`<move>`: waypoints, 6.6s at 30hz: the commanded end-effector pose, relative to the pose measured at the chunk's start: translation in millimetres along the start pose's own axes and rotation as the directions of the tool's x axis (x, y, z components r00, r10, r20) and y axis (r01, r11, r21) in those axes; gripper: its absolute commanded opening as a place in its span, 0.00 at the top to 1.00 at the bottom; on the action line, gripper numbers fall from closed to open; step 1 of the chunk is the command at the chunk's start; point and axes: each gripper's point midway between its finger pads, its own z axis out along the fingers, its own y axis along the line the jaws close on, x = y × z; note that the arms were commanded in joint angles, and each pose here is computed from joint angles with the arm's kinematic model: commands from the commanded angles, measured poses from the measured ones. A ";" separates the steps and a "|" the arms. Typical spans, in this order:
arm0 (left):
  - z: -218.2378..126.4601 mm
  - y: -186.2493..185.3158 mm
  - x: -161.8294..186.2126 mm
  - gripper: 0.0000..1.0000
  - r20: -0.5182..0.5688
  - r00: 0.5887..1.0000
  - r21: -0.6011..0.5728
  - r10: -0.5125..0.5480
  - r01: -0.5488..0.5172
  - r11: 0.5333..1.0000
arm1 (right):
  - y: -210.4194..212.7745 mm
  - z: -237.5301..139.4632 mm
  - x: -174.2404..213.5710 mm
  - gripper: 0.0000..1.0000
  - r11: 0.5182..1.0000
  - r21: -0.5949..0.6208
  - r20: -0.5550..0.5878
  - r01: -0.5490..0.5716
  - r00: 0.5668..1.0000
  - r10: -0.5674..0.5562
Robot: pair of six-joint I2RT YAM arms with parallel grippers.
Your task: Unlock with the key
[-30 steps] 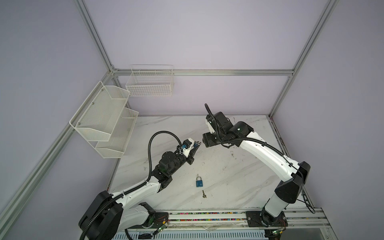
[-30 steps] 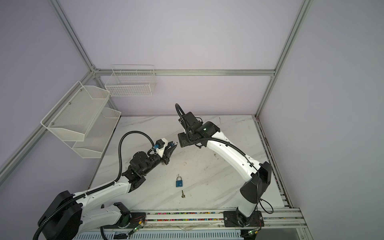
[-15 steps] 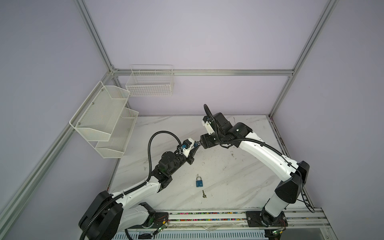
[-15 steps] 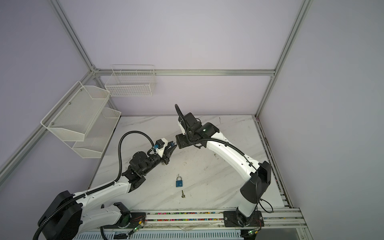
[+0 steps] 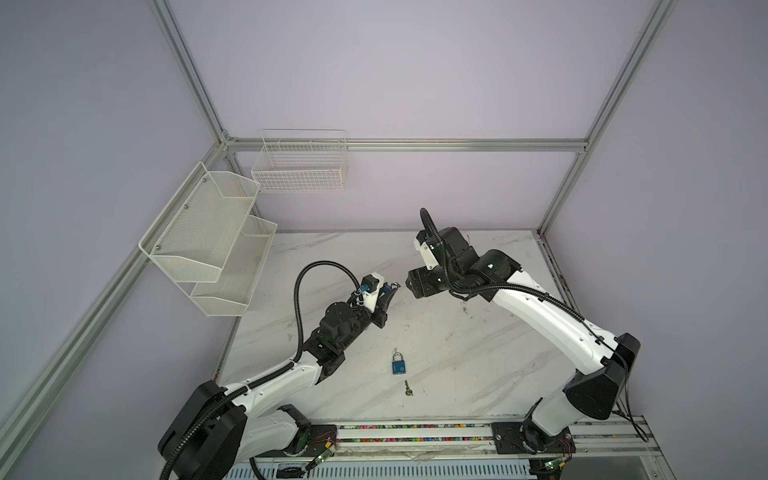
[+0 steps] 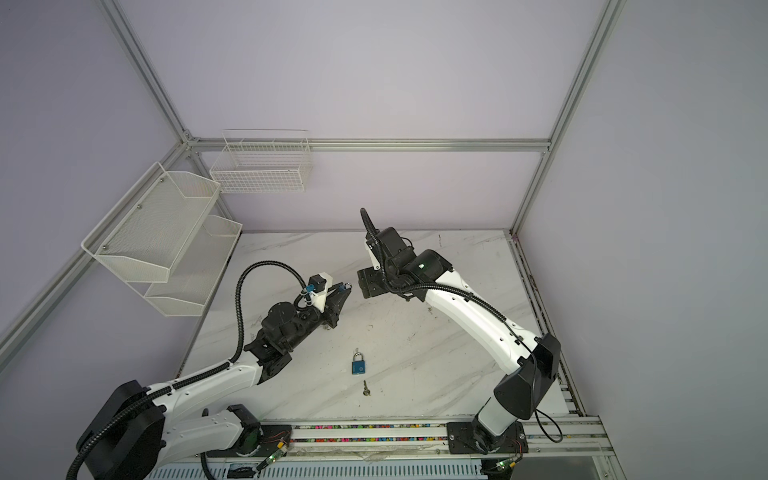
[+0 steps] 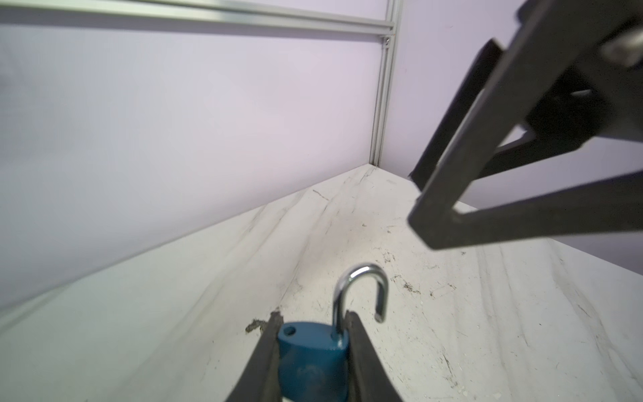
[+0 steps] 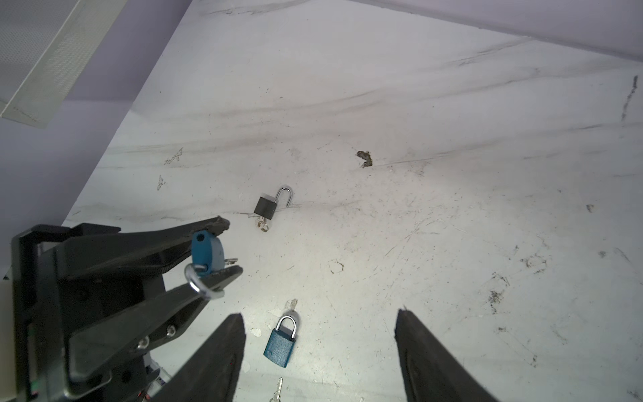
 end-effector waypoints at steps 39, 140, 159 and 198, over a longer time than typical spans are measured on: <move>75.1 24.7 174.9 0.93 -0.621 0.543 -0.599 -0.566 0.138 0.789 | -57.1 53.5 76.1 0.27 0.971 0.005 -0.054 -0.237 0.970 0.237; -68.7 16.2 61.8 0.52 -0.143 0.502 -0.390 -0.853 0.764 0.515 | 71.1 71.8 278.6 1.00 0.991 -0.092 -0.323 0.099 0.938 -0.124; -40.2 14.8 1.3 0.51 0.051 0.001 -0.106 -0.999 0.994 -0.004 | 65.9 39.6 62.4 1.00 0.931 -0.279 0.119 -0.234 0.954 0.276; 2.3 30.0 6.0 0.46 0.133 -0.421 0.013 -0.897 0.906 -0.423 | 82.2 51.6 -5.1 1.00 0.855 -0.456 0.253 -0.245 0.886 0.389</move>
